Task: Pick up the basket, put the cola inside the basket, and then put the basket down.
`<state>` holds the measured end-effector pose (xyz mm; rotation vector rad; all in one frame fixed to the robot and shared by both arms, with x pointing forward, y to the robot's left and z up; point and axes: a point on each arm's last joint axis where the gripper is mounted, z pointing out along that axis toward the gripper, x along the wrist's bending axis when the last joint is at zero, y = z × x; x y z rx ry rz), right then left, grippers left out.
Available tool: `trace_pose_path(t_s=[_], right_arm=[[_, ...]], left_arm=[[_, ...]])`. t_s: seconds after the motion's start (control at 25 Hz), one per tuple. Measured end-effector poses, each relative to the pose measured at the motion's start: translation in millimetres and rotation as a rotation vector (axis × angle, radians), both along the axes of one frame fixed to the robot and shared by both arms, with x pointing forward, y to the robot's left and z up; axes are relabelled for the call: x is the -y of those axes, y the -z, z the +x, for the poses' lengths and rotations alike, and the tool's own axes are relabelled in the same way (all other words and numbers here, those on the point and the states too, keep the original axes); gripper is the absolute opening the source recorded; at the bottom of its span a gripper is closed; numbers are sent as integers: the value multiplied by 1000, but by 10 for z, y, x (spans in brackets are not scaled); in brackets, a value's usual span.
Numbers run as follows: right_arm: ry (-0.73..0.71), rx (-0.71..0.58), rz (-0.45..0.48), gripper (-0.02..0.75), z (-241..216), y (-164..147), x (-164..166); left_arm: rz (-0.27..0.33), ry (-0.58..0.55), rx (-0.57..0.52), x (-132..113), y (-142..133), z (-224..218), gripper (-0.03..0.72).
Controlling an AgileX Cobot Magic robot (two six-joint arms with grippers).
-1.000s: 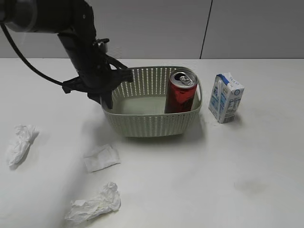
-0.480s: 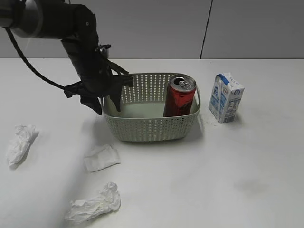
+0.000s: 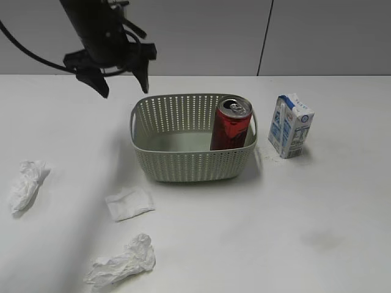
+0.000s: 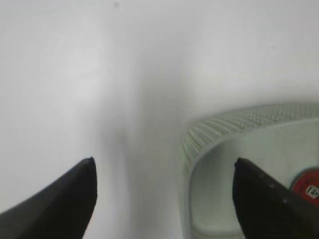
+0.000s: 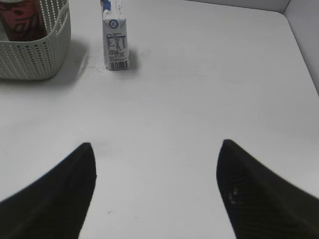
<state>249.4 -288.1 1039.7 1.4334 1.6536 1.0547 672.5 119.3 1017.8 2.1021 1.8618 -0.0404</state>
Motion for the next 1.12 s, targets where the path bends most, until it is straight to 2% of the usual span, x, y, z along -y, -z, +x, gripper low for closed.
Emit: trace_pose_path(t_s=[0.2, 0.4, 0.56, 0.64, 0.84, 1.0, 1.12], right_arm=[[18, -11, 38, 571, -3, 26, 0], [29, 1, 27, 571, -22, 20, 14], [73, 40, -48, 571, -59, -80, 80], [82, 30, -61, 571, -55, -61, 92], [62, 0, -21, 571, -24, 23, 60], [62, 1, -17, 571, -23, 22, 58], [62, 1, -17, 571, -23, 22, 58]], left_arm=[[-17, -50, 120, -455, -408, 183, 628], [14, -93, 198, -869, -715, 165, 594], [84, -111, 270, -1081, -960, 89, 589], [82, -133, 295, -1216, -1073, 53, 589], [79, -198, 332, -1589, -1270, -50, 589], [93, -202, 331, -1690, -1385, -304, 589], [131, -174, 303, -1699, -1390, -598, 589]])
